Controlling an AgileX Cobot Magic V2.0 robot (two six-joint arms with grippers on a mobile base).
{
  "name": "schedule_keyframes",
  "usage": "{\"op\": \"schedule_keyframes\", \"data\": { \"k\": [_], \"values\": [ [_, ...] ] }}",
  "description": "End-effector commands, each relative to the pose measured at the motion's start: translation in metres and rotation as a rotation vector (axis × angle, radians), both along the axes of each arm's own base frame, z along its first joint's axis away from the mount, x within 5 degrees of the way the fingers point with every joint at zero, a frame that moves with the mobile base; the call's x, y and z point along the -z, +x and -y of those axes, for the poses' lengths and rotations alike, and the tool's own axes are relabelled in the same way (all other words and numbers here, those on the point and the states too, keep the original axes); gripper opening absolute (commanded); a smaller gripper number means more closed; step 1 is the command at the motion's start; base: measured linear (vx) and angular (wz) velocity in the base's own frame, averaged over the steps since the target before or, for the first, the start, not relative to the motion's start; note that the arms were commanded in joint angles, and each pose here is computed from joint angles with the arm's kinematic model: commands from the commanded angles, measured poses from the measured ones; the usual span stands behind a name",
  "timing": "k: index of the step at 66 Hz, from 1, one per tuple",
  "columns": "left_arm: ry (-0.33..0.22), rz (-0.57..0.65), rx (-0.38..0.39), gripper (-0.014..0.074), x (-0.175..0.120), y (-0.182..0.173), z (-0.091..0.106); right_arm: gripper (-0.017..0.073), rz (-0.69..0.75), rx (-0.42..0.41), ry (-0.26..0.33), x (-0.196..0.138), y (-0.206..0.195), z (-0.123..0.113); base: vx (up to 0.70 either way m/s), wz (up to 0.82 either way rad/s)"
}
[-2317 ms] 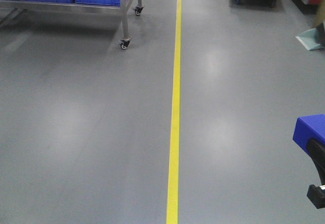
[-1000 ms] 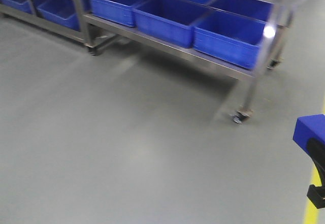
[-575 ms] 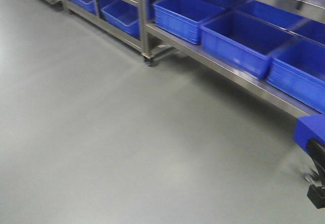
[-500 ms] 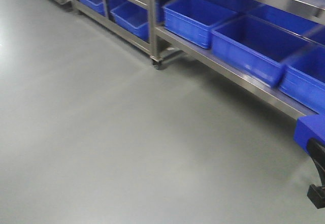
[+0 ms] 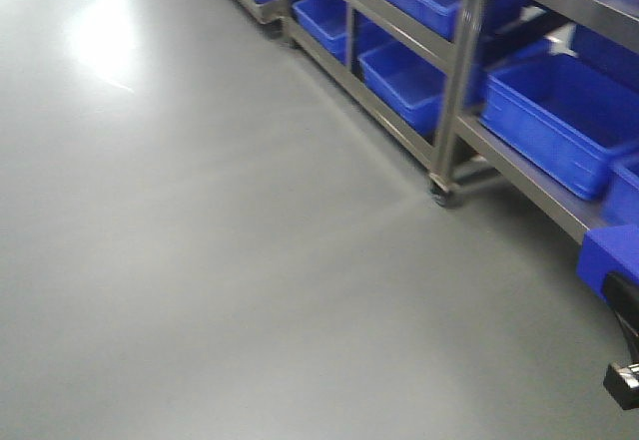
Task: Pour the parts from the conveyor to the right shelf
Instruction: 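Drive along the yellow floor line toward the blue bin shelves, then turn and drive up to the empty blue bin on the shelf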
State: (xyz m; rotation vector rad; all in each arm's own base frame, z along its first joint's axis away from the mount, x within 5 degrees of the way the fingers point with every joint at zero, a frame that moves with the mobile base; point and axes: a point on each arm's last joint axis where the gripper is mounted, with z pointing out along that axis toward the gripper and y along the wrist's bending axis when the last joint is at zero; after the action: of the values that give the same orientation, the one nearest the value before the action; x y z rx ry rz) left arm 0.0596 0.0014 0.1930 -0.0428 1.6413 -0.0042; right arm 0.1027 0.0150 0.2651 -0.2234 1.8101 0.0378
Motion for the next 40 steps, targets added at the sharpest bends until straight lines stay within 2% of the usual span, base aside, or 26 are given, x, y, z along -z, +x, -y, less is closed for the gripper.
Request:
{"op": "schedule_keyframes", "data": {
  "k": [1, 21, 40],
  "values": [
    [-0.014, 0.084, -0.002, -0.0006, -0.0130, 0.0009, -0.0001, -0.0005, 0.104, 0.015, 0.006, -0.0166, 0.0028, 0.0012, 0.74, 0.52],
    [-0.014, 0.084, -0.002, -0.0006, -0.0130, 0.0009, -0.0001, -0.0005, 0.104, 0.015, 0.006, -0.0166, 0.0028, 0.0012, 0.74, 0.45],
    [-0.014, 0.084, -0.002, -0.0006, -0.0130, 0.0009, -0.0001, -0.0005, 0.104, 0.015, 0.006, -0.0166, 0.0028, 0.0012, 0.76, 0.29]
  ]
}}
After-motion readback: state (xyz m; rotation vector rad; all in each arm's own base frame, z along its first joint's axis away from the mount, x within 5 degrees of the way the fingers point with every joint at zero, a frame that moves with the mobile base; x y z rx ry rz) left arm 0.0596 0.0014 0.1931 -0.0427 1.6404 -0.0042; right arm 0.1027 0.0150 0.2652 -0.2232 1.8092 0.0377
